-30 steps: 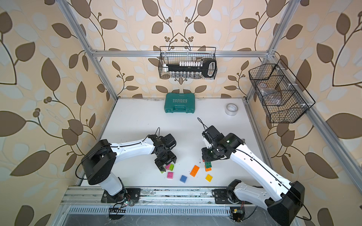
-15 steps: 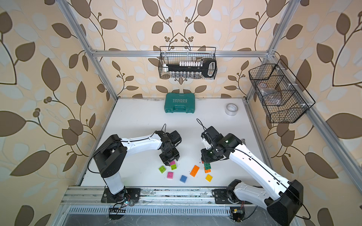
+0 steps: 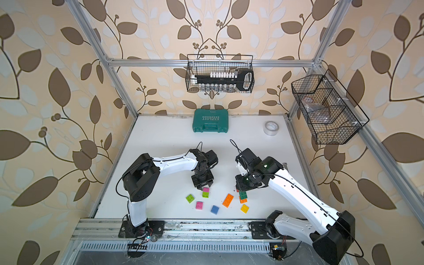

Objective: Assemble the letter r with lego
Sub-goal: Adjust the lego brick at the center of the board, then pick up the lego brick from the center of the board.

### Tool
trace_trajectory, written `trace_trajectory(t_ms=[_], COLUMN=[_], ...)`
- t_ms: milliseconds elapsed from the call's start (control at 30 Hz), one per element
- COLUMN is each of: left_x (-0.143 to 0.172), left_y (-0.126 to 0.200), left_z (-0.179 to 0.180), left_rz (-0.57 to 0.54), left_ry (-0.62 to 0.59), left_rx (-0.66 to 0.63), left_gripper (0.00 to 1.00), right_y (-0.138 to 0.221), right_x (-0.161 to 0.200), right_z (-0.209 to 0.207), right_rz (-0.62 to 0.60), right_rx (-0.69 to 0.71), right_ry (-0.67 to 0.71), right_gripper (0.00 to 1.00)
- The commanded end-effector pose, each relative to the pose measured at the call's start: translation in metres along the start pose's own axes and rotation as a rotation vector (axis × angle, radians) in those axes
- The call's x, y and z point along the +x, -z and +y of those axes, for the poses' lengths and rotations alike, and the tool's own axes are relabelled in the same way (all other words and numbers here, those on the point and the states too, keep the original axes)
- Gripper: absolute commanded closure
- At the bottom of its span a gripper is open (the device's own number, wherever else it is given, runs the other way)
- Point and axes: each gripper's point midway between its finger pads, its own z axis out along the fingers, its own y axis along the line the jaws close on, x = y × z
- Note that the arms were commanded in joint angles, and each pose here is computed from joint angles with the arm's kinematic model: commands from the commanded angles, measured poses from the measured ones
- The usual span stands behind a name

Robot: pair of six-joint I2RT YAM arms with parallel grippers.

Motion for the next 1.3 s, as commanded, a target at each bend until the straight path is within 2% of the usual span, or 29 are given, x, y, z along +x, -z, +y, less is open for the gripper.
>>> trace_trajectory(t_ms=[0,33,100,133,233,433,600,700,967,1267], left_x=[-0.002,-0.002,-0.002,-0.002,-0.003,0.0,0.015,0.024,0.031,0.022], left_y=[0.006,0.008,0.013,0.017,0.029,0.038,0.029,0.021,0.01,0.004], left_z=[0.012,0.013,0.017,0.018,0.019,0.015,0.003,0.0,-0.001,0.006], left_rz=[-0.01,-0.009,-0.01,-0.01,-0.024,-0.02,0.02,0.046,0.058,0.026], left_ry=[-0.111,-0.136,-0.191,-0.216,-0.293,-0.402,-0.479,-0.513,-0.547,-0.547], left_rx=[-0.091,-0.104,-0.136,-0.143,-0.162,-0.183,-0.212,-0.24,-0.267,-0.329], left_gripper=[0.54,0.49,0.3,0.25,0.18,0.25,0.34,0.35,0.4,0.43], right_y=[-0.004,-0.003,-0.002,-0.001,0.0,-0.002,-0.001,0.0,-0.002,-0.003], right_x=[0.008,0.008,0.009,0.009,0.009,0.009,0.008,0.009,0.011,0.012], right_z=[-0.003,-0.003,-0.004,-0.004,-0.006,-0.005,-0.006,-0.007,-0.008,-0.009], right_rz=[0.032,0.032,0.032,0.029,0.028,0.034,0.032,0.033,0.039,0.046], right_rx=[0.003,0.004,0.009,0.012,0.015,0.013,0.017,0.019,0.018,0.018], right_ry=[0.001,0.002,0.003,0.005,0.002,-0.004,-0.006,-0.007,-0.011,-0.011], right_gripper=[1.0,1.0,1.0,1.0,1.0,1.0,1.0,1.0,1.0,1.0])
